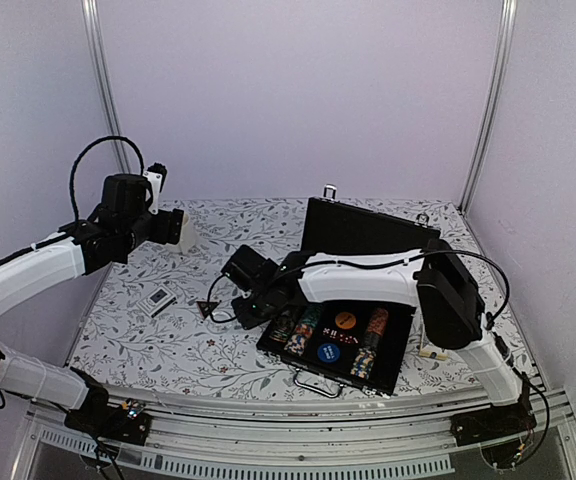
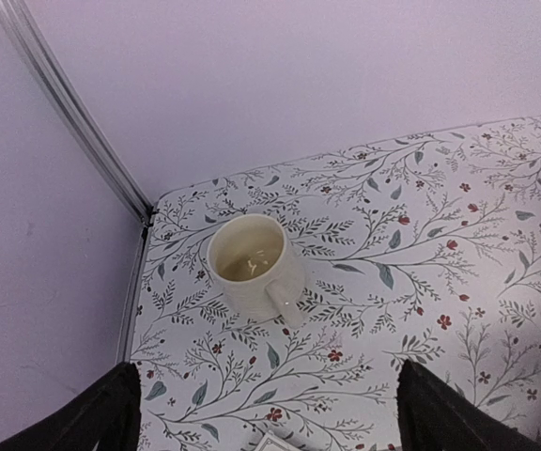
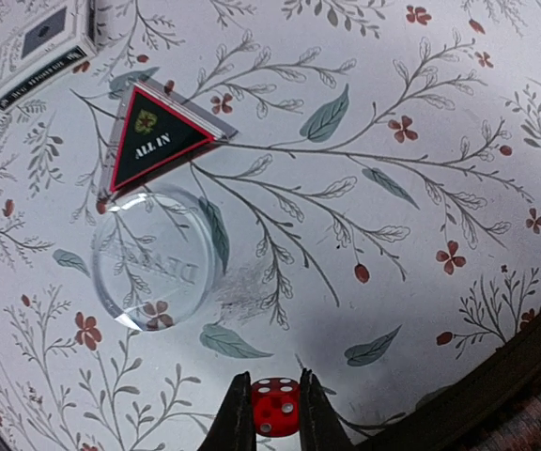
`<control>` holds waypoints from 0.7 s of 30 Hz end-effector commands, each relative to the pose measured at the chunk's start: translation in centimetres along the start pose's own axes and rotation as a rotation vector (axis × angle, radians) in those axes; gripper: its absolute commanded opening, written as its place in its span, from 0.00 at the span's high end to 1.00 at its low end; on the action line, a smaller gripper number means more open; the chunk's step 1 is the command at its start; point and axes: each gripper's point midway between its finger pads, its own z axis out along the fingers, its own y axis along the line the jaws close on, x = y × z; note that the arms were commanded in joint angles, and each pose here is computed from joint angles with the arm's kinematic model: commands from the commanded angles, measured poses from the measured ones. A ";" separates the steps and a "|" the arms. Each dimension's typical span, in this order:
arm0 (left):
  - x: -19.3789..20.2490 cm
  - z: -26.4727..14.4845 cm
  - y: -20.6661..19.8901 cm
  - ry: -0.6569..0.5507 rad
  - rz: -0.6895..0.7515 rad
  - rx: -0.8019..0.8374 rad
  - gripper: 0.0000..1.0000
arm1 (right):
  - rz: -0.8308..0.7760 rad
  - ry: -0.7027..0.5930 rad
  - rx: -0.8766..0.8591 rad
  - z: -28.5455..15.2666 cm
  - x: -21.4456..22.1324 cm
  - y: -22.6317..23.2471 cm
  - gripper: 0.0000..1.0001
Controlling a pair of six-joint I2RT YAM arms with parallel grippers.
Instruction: Pack up texas hold em set
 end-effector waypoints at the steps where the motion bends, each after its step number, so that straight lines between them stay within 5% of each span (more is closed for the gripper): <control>1: -0.5 -0.4 0.0 -0.019 0.003 0.004 0.05 | 0.034 -0.135 -0.077 -6.6 -4.3 1.3 0.96; 12: -1.1 -1.1 0.3 -0.037 -0.005 0.000 0.05 | 0.247 -0.155 -0.063 -14.3 -0.1 -3.3 0.98; 21: -2.1 -2.0 0.0 -0.063 -0.024 0.034 0.05 | 0.492 -0.091 0.069 -14.7 7.6 -9.3 0.98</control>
